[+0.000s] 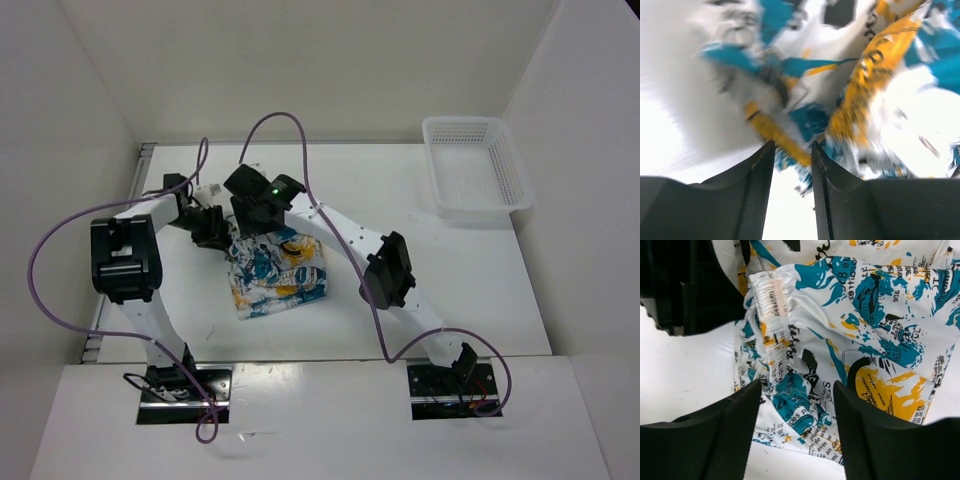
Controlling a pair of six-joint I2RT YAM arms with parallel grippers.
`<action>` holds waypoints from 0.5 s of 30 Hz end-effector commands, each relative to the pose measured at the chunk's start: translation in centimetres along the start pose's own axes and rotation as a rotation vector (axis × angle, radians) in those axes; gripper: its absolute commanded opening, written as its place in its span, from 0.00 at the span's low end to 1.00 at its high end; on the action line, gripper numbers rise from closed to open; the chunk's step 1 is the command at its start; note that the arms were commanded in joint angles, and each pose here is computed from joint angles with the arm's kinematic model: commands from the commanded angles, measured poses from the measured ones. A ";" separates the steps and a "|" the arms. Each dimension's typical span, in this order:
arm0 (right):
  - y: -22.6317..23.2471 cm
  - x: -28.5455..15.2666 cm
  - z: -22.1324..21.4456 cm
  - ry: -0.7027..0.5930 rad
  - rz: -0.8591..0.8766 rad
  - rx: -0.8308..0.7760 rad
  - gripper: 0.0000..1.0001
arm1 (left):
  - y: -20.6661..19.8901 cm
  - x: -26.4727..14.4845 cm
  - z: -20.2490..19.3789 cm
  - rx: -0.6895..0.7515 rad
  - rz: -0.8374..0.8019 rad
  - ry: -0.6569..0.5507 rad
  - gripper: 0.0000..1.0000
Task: Fold and stack the shorts
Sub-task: Fold the shorts
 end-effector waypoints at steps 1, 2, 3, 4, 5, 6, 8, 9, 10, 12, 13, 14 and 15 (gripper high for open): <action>1.0 -2.9 1.2 -0.030 0.060 -0.007 0.66 | -0.3 -3.6 2.4 0.048 0.049 -0.072 0.43; 0.9 -2.7 1.0 -0.023 0.054 -0.009 0.66 | -0.2 -4.3 2.8 0.050 0.057 -0.092 0.45; 0.9 -3.7 1.4 -0.036 0.065 -0.006 0.63 | -0.3 -4.4 2.9 0.048 0.057 -0.090 0.45; 0.8 -4.1 1.6 -0.050 0.062 -0.003 0.58 | -0.3 -5.3 2.9 0.045 0.063 -0.103 0.45; 0.7 -4.6 2.0 -0.070 0.054 0.015 0.51 | -0.5 -5.8 3.4 0.058 0.069 -0.123 0.45; 0.1 -4.7 2.3 -0.075 0.039 0.034 0.32 | -0.6 -6.3 3.8 0.069 0.084 -0.139 0.45; -0.7 -6.7 4.6 -0.150 0.061 0.085 0.15 | -1.4 -7.6 4.1 0.087 0.092 -0.168 0.36; -1.5 -6.4 4.4 -0.146 0.048 0.093 0.08 | -2.0 -8.5 4.6 0.107 0.091 -0.198 0.20; -2.7 -8.7 6.2 -0.202 0.070 0.139 0.08 | -2.5 -8.8 4.7 0.115 0.071 -0.212 0.14; -4.5 -8.3 6.5 -0.217 0.087 0.182 0.16 | -4.4 -8.6 4.0 0.138 -0.009 -0.214 0.10; -6.4 -8.4 7.5 -0.241 0.073 0.233 0.27 | -5.2 -8.3 3.7 0.154 -0.021 -0.203 0.16; -7.6 -9.0 7.3 -0.245 0.079 0.260 0.37 | -6.8 -7.4 3.5 0.199 -0.052 -0.192 0.28; -8.7 -9.1 7.5 -0.250 0.064 0.275 0.52 | -7.6 -7.3 3.6 0.240 -0.055 -0.219 0.44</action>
Point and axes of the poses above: each gripper's point midway between its finger pads, its own x axis out along the fingers, its own y axis along the line the jaws close on, z = x × y, the point moved 5 cm from there along -x, back along the fingers, and after that the axes turned 10 degrees about x, right-handed, at the moved point
